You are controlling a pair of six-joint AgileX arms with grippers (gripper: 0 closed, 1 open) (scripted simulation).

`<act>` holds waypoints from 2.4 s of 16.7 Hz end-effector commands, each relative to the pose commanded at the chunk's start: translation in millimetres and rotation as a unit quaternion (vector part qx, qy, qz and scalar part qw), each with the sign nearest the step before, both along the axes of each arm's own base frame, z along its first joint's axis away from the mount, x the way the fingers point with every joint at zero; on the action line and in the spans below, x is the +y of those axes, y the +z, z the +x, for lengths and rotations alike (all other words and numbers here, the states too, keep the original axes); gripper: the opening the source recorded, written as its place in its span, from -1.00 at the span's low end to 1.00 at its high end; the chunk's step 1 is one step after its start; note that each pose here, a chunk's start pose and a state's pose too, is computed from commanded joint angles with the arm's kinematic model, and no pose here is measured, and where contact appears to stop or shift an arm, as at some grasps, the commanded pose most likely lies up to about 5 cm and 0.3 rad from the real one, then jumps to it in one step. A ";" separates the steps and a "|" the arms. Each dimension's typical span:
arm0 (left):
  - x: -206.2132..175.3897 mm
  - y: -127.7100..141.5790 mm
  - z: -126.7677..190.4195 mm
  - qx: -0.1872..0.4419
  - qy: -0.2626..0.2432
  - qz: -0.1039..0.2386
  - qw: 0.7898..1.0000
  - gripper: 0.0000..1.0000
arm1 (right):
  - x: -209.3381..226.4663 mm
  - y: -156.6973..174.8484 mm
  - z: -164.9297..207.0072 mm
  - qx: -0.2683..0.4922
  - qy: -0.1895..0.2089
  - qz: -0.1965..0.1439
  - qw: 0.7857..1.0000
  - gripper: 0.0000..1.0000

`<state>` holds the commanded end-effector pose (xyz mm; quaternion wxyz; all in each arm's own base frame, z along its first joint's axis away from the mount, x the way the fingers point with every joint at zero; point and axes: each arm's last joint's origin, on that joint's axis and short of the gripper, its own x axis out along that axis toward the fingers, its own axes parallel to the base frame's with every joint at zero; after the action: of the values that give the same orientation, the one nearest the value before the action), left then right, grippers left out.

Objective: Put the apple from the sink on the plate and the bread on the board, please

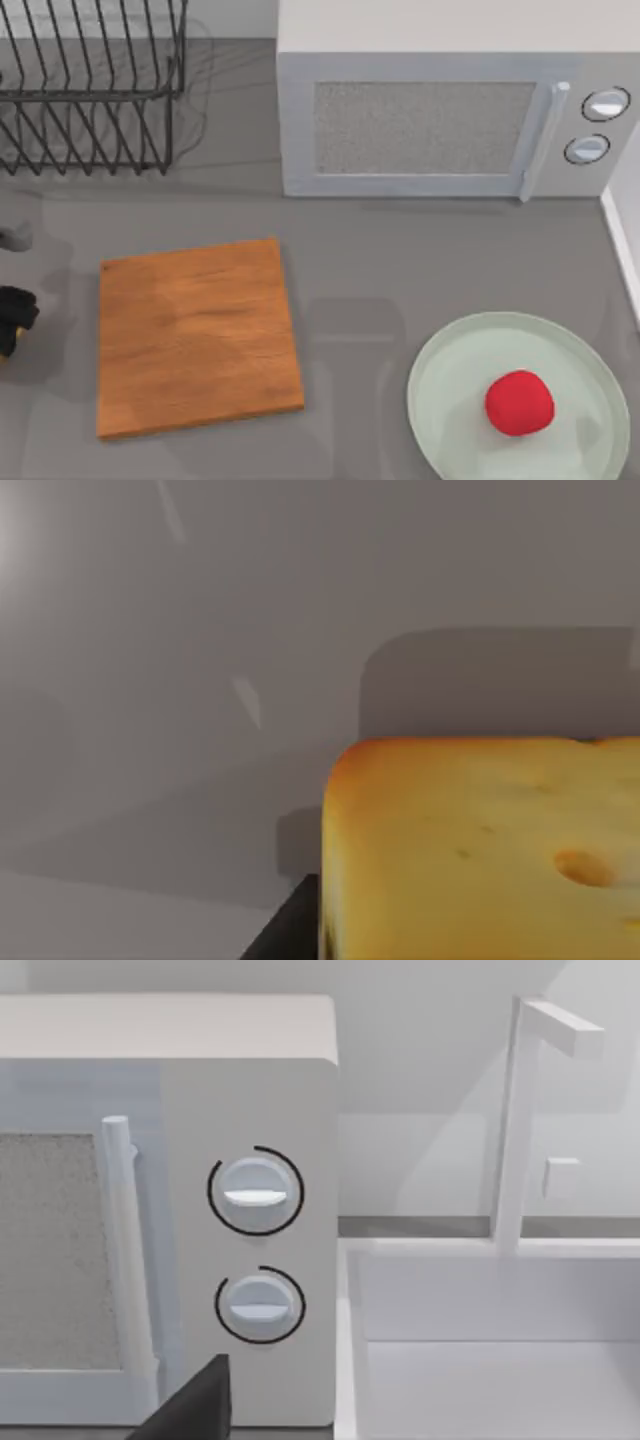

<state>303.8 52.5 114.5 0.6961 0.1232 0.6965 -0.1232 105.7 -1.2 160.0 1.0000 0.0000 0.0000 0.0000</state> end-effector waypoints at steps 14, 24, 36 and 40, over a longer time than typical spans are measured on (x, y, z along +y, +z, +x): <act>-0.6 0.8 0.2 -0.001 -0.001 0.000 1.000 -1.00 | 0.0 0.0 0.0 0.000 0.000 0.000 1.000 1.00; -0.4 85.6 1.8 0.008 -0.002 -0.002 1.000 -1.00 | 0.0 0.0 0.0 0.000 0.000 0.000 1.000 1.00; -18.8 97.7 10.1 -0.010 0.044 0.011 0.999 -1.00 | 0.0 0.0 0.0 0.000 0.000 0.000 1.000 1.00; -53.5 96.6 20.3 -0.035 0.144 0.020 0.989 -1.00 | 0.0 0.0 0.0 0.000 0.000 0.000 1.000 1.00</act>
<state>324.1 -1.0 211.0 0.7282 0.0394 0.6843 -0.0034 105.7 -1.2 160.0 1.0000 0.0000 0.0000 0.0000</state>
